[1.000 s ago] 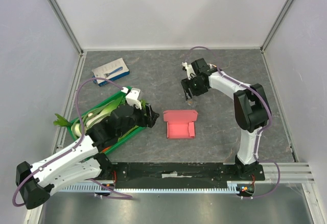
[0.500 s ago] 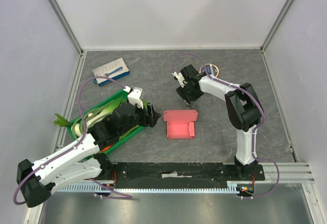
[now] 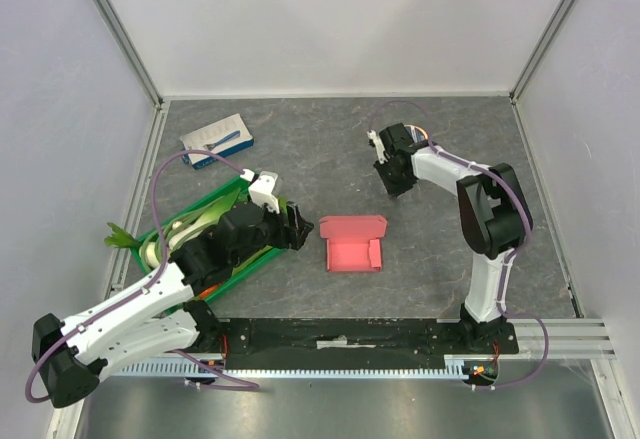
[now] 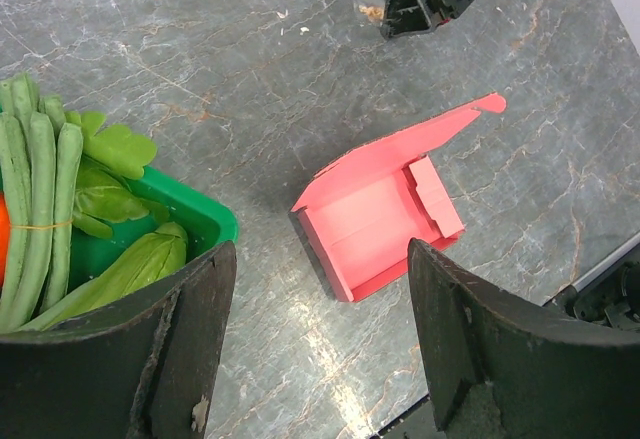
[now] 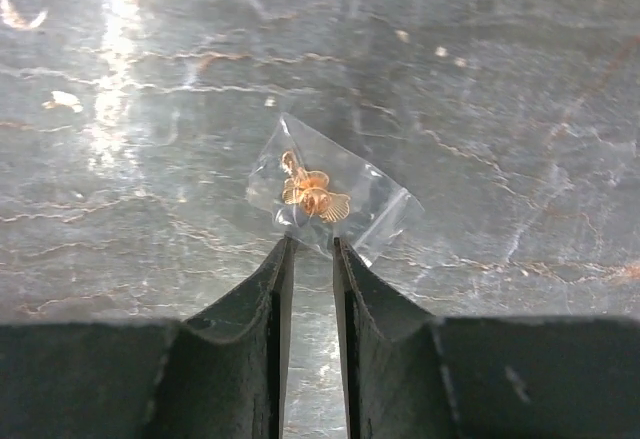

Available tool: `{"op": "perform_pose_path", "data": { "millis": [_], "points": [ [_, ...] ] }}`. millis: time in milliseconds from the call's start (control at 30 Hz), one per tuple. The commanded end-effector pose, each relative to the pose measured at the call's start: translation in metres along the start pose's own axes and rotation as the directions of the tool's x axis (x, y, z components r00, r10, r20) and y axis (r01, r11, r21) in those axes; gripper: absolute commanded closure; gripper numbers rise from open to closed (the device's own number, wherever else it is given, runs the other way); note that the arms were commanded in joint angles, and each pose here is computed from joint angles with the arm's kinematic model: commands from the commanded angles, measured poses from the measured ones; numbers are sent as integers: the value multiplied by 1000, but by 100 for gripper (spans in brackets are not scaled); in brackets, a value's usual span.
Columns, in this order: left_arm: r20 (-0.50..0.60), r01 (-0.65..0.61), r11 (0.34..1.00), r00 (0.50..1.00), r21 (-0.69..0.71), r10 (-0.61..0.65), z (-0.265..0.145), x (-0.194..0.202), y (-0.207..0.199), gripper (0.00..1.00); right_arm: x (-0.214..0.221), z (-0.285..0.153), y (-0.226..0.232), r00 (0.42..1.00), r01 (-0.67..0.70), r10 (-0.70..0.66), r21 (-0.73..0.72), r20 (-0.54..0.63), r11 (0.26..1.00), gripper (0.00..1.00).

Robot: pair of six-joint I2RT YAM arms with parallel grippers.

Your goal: Fold the paper box

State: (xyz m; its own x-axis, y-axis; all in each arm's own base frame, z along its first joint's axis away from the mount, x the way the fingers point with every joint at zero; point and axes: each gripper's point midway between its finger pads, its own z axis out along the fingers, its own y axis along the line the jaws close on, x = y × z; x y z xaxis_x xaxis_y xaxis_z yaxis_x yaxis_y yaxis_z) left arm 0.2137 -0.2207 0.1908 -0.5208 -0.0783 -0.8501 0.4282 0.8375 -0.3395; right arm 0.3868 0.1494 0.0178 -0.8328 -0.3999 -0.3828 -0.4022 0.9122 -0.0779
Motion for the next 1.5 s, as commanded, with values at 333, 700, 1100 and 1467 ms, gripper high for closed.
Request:
{"op": "perform_pose_path", "data": {
  "millis": [333, 700, 1100, 1467],
  "points": [
    [44, -4, 1000, 999, 25, 2, -5, -21, -8, 25, -42, -34, -10, 969, -86, 98, -61, 225, 994, 47],
    [42, -16, 1000, 999, 23, 15, -5, -20, -7, 25, -27, 5, -23, 991, 12, 0, -87, 134, 996, 33],
    [49, -18, 1000, 999, 20, 17, -7, -20, -5, 25, -19, 11, -31, 993, -20, 24, -33, 119, 999, 54],
    [51, -11, 999, 999, 31, 10, -7, -21, -8, 25, -43, -28, -32, 964, -114, 119, -37, 237, 993, 72]
  ]
}}
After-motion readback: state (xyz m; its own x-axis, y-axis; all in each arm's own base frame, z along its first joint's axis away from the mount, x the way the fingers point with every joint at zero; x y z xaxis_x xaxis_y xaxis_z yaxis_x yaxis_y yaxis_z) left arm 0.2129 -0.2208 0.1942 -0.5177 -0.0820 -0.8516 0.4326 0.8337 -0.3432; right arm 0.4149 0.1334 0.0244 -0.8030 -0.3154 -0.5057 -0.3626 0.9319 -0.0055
